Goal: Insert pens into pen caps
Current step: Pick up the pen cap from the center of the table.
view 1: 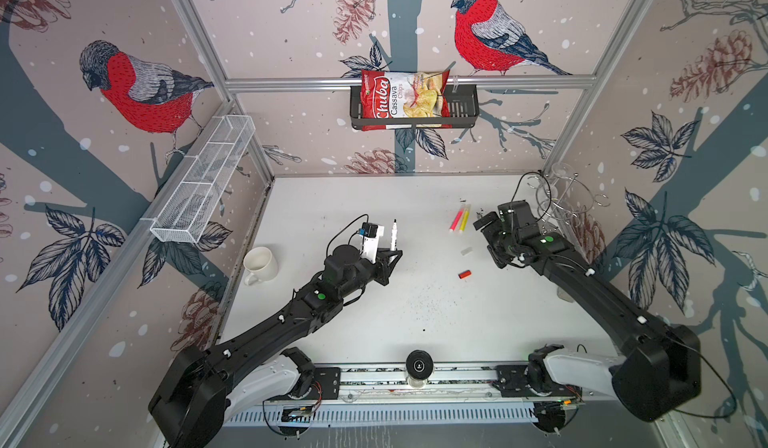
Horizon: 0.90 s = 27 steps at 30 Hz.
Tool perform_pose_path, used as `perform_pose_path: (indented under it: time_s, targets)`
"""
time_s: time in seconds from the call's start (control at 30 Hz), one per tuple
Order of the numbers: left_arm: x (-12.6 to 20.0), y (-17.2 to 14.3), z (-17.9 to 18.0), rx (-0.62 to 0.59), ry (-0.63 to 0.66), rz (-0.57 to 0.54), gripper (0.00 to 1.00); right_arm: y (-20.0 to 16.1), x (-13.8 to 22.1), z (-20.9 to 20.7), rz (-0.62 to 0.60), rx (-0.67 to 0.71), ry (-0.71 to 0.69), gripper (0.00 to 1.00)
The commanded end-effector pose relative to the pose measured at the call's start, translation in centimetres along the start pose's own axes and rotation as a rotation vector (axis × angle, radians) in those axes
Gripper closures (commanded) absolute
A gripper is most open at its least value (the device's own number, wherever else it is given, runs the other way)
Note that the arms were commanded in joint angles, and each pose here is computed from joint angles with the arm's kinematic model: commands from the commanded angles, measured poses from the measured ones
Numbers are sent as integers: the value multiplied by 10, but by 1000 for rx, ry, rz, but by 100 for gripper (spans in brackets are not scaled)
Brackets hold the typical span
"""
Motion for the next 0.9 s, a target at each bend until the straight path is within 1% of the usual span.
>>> perform_pose_path:
  time_s: [0.0, 0.03, 0.07, 0.3, 0.37, 0.47, 0.57, 0.77, 0.8, 0.83, 0.87]
  targets:
    - [3, 2, 3, -17, 15, -15, 100, -7, -13, -24, -6, -71, -109, 10]
    - [3, 2, 3, -17, 18, -16, 100, -11, -18, -26, 9, -70, -116, 15]
    - [4, 2, 3, -18, 18, -18, 100, -14, -23, -30, 21, -77, -136, 15]
    - [8, -1, 4, -15, 27, -18, 100, -26, -53, -53, 81, -58, -255, 15]
    - [8, 0, 4, -16, 30, -21, 100, -28, -60, -58, 90, -45, -283, 17]
    - [8, 1, 5, -19, 34, -24, 100, -37, -73, -58, 144, 1, -285, 35]
    - [7, 2, 4, -17, 29, -27, 100, -46, -82, -61, 168, 24, -294, 39]
    - [7, 4, 5, -25, 36, -23, 100, -47, -89, -78, 156, 35, -368, 39]
    - [7, 4, 5, -27, 38, -24, 100, -47, -90, -81, 155, 33, -382, 41]
    - [8, 4, 5, -27, 39, -23, 100, -47, -91, -83, 161, 37, -393, 48]
    - [8, 4, 6, -27, 42, -26, 100, -48, -92, -86, 170, 36, -411, 50]
Point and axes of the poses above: each gripper's point midway between its finger pads, its own x axis back along the fingers, its own z axis along the line the jaws close on, y = z × x, the point moved 1 cm from there along x, back along the fingers, and after that the axes turned 14 degrees about -x, right-handed, at the moved point
